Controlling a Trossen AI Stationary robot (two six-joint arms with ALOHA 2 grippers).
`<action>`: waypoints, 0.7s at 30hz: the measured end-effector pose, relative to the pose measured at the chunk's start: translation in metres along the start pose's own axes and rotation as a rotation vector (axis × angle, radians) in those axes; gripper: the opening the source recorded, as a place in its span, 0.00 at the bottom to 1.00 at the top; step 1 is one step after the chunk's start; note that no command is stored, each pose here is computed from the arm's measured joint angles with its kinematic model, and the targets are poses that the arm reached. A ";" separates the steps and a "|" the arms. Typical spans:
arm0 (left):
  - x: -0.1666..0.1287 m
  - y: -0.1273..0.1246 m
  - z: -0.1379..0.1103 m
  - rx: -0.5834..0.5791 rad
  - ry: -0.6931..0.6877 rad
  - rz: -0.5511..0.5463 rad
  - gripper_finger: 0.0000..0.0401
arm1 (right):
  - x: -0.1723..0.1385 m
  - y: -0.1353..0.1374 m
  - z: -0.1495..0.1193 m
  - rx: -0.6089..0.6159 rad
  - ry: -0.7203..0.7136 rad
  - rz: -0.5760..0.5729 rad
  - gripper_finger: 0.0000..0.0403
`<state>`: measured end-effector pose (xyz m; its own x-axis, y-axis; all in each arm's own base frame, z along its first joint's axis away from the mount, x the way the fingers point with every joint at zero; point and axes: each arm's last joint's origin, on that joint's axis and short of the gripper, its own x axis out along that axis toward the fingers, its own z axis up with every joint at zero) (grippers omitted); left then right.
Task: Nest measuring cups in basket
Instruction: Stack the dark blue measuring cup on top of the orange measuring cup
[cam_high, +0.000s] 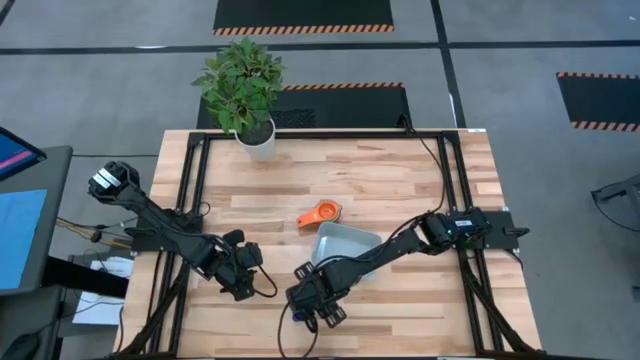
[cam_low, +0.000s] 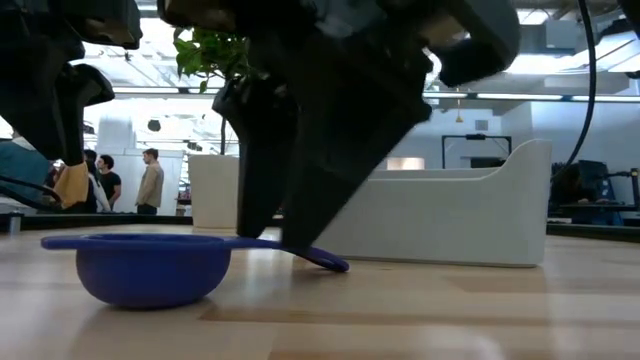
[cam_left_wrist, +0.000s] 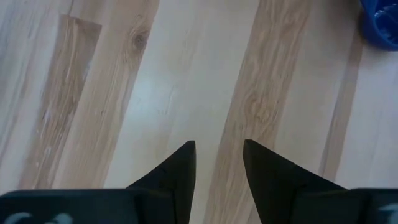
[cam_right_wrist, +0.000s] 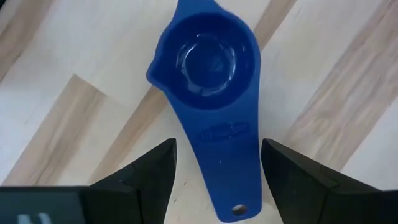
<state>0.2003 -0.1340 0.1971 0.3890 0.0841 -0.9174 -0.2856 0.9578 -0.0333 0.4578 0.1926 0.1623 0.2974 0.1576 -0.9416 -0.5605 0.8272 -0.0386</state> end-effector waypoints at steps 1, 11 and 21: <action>0.000 0.000 0.000 0.000 0.000 0.000 0.31 | 0.001 0.000 -0.001 -0.011 0.004 0.001 0.65; 0.000 0.000 0.000 -0.001 -0.002 -0.001 0.31 | 0.002 -0.012 0.002 -0.016 -0.056 -0.027 0.65; 0.000 0.000 0.000 0.001 -0.002 0.000 0.31 | 0.002 -0.014 0.001 -0.014 -0.052 -0.023 0.65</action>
<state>0.2004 -0.1341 0.1971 0.3912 0.0844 -0.9164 -0.2849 0.9580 -0.0334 0.4669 0.1823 0.1618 0.3500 0.1670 -0.9218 -0.5639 0.8233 -0.0650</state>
